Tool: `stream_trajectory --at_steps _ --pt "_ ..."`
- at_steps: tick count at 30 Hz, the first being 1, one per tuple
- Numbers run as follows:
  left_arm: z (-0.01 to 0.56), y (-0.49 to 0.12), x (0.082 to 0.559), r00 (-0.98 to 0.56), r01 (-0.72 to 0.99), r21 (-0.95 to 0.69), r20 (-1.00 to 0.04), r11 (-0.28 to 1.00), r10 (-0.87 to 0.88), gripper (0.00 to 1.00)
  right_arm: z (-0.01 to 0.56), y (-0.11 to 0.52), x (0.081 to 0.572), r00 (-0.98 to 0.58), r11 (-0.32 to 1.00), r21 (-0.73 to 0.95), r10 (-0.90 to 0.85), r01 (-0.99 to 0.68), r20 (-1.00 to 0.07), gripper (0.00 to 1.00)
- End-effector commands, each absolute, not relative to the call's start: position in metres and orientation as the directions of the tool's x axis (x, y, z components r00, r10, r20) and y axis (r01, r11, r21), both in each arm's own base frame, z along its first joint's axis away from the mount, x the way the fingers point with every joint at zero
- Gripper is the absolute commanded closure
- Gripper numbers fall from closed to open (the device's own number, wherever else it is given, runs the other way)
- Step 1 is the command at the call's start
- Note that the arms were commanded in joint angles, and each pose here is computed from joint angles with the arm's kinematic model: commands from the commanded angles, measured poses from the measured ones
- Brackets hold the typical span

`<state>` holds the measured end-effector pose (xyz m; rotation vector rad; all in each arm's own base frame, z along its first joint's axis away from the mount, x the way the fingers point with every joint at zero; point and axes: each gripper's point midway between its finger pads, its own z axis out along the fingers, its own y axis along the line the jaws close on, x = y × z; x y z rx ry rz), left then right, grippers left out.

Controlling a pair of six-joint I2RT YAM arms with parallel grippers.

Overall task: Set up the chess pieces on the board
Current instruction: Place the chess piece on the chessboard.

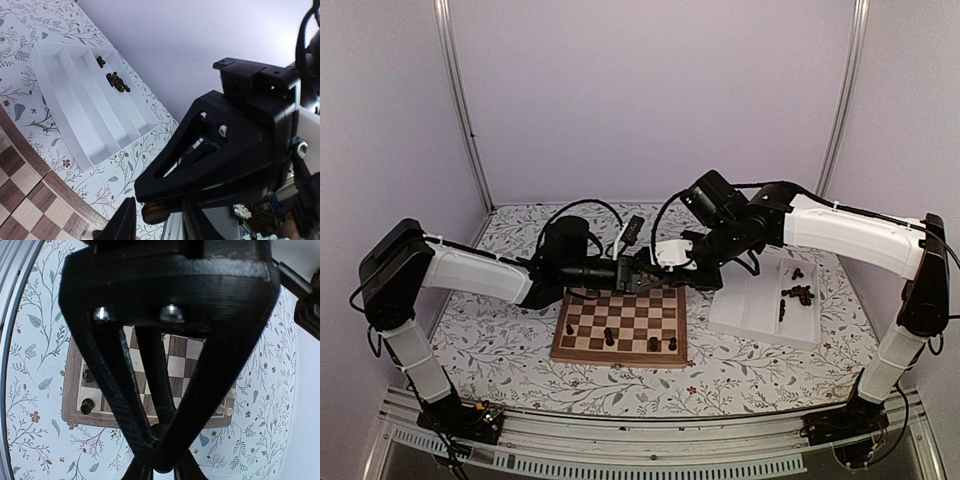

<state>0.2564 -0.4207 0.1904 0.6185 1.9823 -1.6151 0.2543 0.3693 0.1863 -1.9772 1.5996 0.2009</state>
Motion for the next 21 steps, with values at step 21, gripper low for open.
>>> stream_trajectory --at_steps 21 --pt "0.202 -0.406 0.268 -0.711 0.687 -0.698 -0.703 0.201 -0.012 0.86 0.247 0.344 0.277 0.126 0.07 -0.245 -0.703 -0.967 -0.7 0.47"
